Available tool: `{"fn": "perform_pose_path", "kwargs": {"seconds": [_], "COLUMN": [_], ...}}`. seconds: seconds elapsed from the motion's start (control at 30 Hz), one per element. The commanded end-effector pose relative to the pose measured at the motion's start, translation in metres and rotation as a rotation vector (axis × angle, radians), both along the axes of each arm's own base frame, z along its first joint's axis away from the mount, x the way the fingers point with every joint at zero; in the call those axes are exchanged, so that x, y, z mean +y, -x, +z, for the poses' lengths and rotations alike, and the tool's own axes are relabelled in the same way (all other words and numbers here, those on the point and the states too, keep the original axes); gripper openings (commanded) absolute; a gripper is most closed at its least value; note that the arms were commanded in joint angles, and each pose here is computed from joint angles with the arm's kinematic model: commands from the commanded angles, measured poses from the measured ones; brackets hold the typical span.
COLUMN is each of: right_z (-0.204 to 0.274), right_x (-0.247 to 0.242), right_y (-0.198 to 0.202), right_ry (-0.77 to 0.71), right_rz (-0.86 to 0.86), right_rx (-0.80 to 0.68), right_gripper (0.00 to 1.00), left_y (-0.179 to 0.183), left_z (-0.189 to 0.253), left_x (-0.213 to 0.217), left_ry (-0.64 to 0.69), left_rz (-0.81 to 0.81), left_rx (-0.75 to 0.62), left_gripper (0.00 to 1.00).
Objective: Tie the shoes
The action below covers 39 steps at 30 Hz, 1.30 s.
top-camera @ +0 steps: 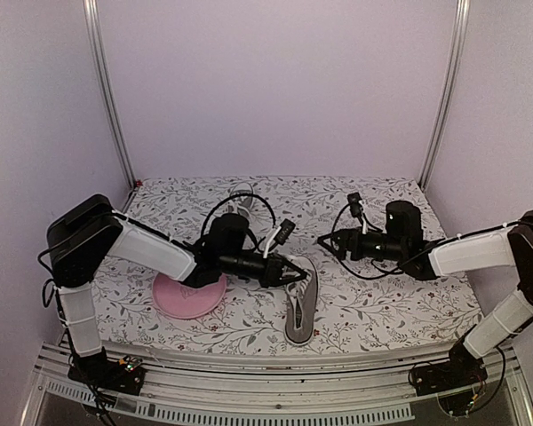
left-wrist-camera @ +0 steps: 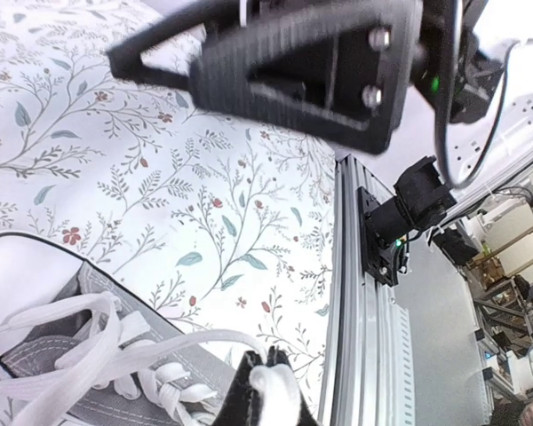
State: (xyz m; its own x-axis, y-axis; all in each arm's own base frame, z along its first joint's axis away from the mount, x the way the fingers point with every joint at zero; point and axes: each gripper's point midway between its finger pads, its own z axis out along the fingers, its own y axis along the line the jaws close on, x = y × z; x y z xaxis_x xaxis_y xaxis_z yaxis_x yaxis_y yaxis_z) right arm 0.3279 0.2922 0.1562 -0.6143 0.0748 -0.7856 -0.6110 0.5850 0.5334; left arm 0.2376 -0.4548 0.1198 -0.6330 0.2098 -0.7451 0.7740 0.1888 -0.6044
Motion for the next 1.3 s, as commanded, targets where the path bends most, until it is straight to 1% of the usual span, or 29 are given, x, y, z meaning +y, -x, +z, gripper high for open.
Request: {"fn": "perform_pose_path", "kwargs": {"seconds": [0.0,0.07,0.17,0.27,0.5,0.67,0.87,1.0,1.2,1.23,1.27], "right_z": [0.005,0.000,-0.015,-0.023,-0.033,-0.037,-0.037,-0.032,-0.021,-0.016,-0.011], "right_x": [0.002,0.001,0.010,0.021,0.041,0.051,0.063,0.065,0.062,0.059,0.057], "right_y": [0.042,0.054,0.065,0.069,0.061,0.058,0.058,0.055,0.050,0.051,0.052], "right_ry": [-0.079,-0.088,-0.038,-0.015,0.030,0.049,0.065,0.064,0.054,0.044,0.031], "right_rz": [0.148,0.155,0.168,0.182,0.157,0.161,0.167,0.135,0.088,0.079,0.069], "right_rx": [-0.159,-0.192,-0.225,-0.249,-0.322,-0.363,-0.422,-0.471,-0.548,-0.564,-0.578], "right_gripper": [0.70,0.64,0.58,0.51,0.42,0.42,0.46,0.47,0.41,0.39,0.35], "left_y": [-0.004,-0.005,-0.009,-0.010,-0.009,-0.008,-0.007,-0.006,-0.007,-0.007,-0.008], "left_z": [0.021,0.022,0.022,0.022,0.022,0.021,0.020,0.020,0.018,0.016,0.014], "left_x": [0.000,0.001,0.002,0.003,0.002,0.002,0.002,0.002,0.002,0.001,0.002], "left_ry": [0.058,0.058,0.047,0.049,0.053,0.054,0.058,0.061,0.055,0.050,0.042], "left_rz": [0.008,0.018,0.044,0.050,0.044,0.041,0.038,0.036,0.042,0.043,0.049], "left_rx": [-0.017,-0.013,0.002,0.014,0.024,0.029,0.033,0.041,0.054,0.059,0.063], "left_gripper": [0.00,0.00,0.00,0.00,0.00,0.00,0.00,0.00,0.00,0.00,0.00]}}
